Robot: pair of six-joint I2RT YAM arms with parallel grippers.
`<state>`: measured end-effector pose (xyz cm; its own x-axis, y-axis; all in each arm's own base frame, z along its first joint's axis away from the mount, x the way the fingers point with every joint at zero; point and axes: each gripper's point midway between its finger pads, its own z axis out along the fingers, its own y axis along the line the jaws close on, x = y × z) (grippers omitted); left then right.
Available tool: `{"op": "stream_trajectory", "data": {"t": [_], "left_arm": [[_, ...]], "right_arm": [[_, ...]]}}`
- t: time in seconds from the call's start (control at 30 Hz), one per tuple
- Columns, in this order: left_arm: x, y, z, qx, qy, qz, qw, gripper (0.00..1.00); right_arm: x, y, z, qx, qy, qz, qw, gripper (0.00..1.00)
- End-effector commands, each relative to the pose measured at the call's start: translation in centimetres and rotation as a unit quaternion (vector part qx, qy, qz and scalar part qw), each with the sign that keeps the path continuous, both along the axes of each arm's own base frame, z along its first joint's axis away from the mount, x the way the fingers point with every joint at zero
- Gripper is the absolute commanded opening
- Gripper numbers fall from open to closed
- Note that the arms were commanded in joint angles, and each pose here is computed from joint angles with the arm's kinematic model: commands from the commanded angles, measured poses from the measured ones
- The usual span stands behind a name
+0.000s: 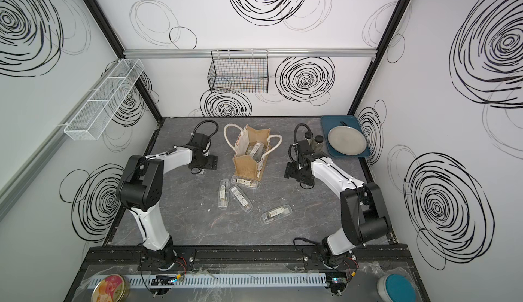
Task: Put the compass set into the canvas bag
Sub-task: Pick up the compass set at the center of the board.
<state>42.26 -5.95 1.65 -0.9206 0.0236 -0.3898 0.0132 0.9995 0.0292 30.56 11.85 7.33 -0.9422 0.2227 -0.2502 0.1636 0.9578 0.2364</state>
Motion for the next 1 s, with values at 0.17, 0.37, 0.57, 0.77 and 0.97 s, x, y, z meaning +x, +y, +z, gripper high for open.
{"op": "stream_trajectory", "data": {"t": [0.17, 0.37, 0.57, 0.77, 0.97], "left_arm": [[1.0, 1.9, 2.5, 0.011, -0.025, 0.034, 0.999, 0.93], [1.6, 1.8, 0.8, 0.016, 0.000, 0.044, 0.999, 0.91], [1.5, 1.6, -0.7, 0.014, 0.019, 0.051, 0.998, 0.89], [1.1, 1.6, -1.3, 0.018, 0.027, 0.060, 0.998, 0.83], [0.5, 1.4, -1.5, 0.021, 0.026, 0.055, 0.998, 0.76]], "right_arm": [[-0.1, -0.3, 0.1, 0.010, -0.005, -0.009, 1.000, 0.83], [0.1, -0.1, 0.2, 0.015, -0.007, -0.011, 1.000, 0.83], [0.1, -0.5, 1.0, 0.008, -0.015, -0.015, 1.000, 0.83], [-0.5, -0.7, 0.9, 0.010, -0.015, -0.018, 1.000, 0.83], [-0.7, -0.9, 2.0, 0.013, -0.031, -0.023, 0.999, 0.83]]}}
